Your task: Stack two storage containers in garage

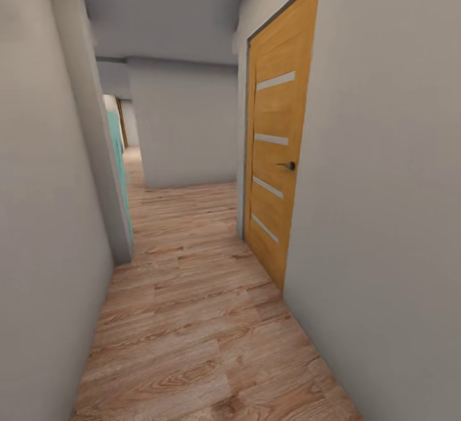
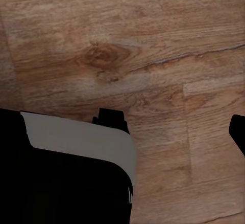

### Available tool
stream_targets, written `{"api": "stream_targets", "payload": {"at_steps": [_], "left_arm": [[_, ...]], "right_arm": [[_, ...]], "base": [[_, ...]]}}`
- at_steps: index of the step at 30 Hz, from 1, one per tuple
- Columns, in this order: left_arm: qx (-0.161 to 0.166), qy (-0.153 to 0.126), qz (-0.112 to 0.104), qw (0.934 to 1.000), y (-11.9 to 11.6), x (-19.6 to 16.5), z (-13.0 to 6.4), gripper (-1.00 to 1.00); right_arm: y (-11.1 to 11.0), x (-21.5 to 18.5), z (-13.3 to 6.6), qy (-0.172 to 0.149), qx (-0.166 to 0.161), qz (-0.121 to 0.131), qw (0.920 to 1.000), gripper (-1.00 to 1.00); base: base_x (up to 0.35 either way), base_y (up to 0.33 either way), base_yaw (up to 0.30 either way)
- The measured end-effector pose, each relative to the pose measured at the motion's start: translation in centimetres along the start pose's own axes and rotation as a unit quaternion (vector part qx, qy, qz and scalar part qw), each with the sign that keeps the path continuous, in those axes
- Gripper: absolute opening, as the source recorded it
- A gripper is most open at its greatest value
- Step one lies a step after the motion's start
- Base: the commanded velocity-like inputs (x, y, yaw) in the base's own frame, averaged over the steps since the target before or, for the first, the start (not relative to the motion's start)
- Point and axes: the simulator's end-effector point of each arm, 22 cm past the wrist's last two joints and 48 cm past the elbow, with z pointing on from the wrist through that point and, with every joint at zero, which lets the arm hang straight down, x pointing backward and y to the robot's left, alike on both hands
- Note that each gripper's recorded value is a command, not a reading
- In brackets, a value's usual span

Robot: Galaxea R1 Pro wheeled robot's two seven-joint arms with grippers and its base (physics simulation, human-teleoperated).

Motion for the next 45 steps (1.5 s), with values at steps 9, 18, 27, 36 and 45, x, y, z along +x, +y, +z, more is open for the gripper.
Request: {"api": "stream_targets", "payload": {"at_steps": [9, 18, 27, 36, 45], "left_arm": [[0.000, 0.000, 0.000, 1.0000, 0.00, 0.00, 0.00, 1.00], [0.000, 0.000, 0.000, 1.0000, 0.00, 0.01, 0.00, 1.00], [0.000, 0.000, 0.000, 1.0000, 0.00, 0.01, 0.00, 1.00], [0.000, 0.000, 0.000, 1.0000, -0.01, 0.01, 0.00, 1.00], [0.005, 0.005, -0.008, 0.9999, -0.81, 0.45, -0.13, 1.00]], "right_arm": [[-0.08, 0.00, 0.00, 0.000, 0.001, 0.000, 1.0000, 1.00], [-0.08, 0.00, 0.00, 0.000, 0.001, 0.000, 1.0000, 1.00], [-0.45, 0.07, 0.01, 0.000, 0.003, 0.003, 1.0000, 1.00], [-0.21, 0.03, 0.01, -0.001, -0.001, 0.002, 1.0000, 1.00], [-0.45, 0.08, 0.02, 0.000, 0.001, 0.005, 1.0000, 1.00]], "base": [[0.000, 0.000, 0.277], [0.000, 0.000, 0.277], [0.000, 0.000, 0.235], [0.000, 0.000, 0.021], [0.000, 0.000, 0.000]]}}
